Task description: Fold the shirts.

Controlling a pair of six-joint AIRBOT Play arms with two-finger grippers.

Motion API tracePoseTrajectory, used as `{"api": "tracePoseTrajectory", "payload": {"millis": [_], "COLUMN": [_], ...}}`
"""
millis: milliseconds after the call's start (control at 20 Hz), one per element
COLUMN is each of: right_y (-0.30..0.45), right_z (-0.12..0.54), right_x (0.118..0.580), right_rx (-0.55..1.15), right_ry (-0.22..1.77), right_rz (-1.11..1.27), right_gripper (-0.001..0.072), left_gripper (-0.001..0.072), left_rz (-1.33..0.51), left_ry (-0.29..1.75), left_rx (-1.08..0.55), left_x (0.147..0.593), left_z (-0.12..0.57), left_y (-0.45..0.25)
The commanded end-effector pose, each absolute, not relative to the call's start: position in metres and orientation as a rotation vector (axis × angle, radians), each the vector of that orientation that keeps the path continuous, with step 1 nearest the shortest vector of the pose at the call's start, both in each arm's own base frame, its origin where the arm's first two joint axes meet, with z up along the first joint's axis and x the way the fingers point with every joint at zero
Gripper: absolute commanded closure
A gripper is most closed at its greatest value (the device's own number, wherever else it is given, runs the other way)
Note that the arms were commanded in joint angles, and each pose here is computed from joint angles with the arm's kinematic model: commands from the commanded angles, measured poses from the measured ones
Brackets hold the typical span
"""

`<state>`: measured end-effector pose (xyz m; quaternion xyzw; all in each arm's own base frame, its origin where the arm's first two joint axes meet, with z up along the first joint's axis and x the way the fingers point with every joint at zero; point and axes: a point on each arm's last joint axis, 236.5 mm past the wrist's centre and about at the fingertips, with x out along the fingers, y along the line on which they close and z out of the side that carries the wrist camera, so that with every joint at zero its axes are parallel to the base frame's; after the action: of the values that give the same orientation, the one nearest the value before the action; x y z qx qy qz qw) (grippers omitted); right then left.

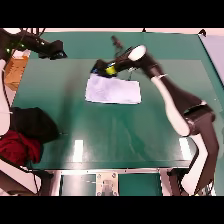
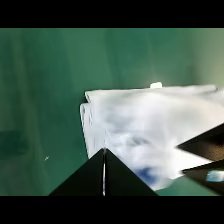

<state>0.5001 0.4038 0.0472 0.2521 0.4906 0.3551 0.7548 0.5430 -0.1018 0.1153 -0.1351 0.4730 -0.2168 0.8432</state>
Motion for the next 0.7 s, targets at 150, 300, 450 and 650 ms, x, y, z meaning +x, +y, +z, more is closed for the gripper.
{"api": "tracePoseTrajectory", "payload": {"millis": [150, 300, 450, 650], "right_y": [0.322, 0.21, 0.111, 0.077], "right_z": [0.063, 0.066, 0.02, -0.052], "right_x": [0.532, 0.535, 0.513, 0.491], "right_rx": [0.502, 0.504, 0.501, 0.648], "right_ry": [1.043, 1.154, 1.345, 1.447], "right_rz": [0.664, 0.528, 0.326, 0.215], "right_gripper": [0.024, 0.024, 0.0238, 0.0159], "left_gripper": [0.0683, 0.0682, 0.0683, 0.0683], "left_rz": [-0.459, -0.46, -0.461, -0.47], "left_ry": [0.997, 1.0, 1.004, 1.027], "left_rx": [-0.212, -0.202, -0.202, -0.201], "left_x": [0.541, 0.54, 0.539, 0.534], "left_z": [0.113, 0.112, 0.112, 0.11], "left_y": [-0.086, -0.086, -0.086, -0.087]}}
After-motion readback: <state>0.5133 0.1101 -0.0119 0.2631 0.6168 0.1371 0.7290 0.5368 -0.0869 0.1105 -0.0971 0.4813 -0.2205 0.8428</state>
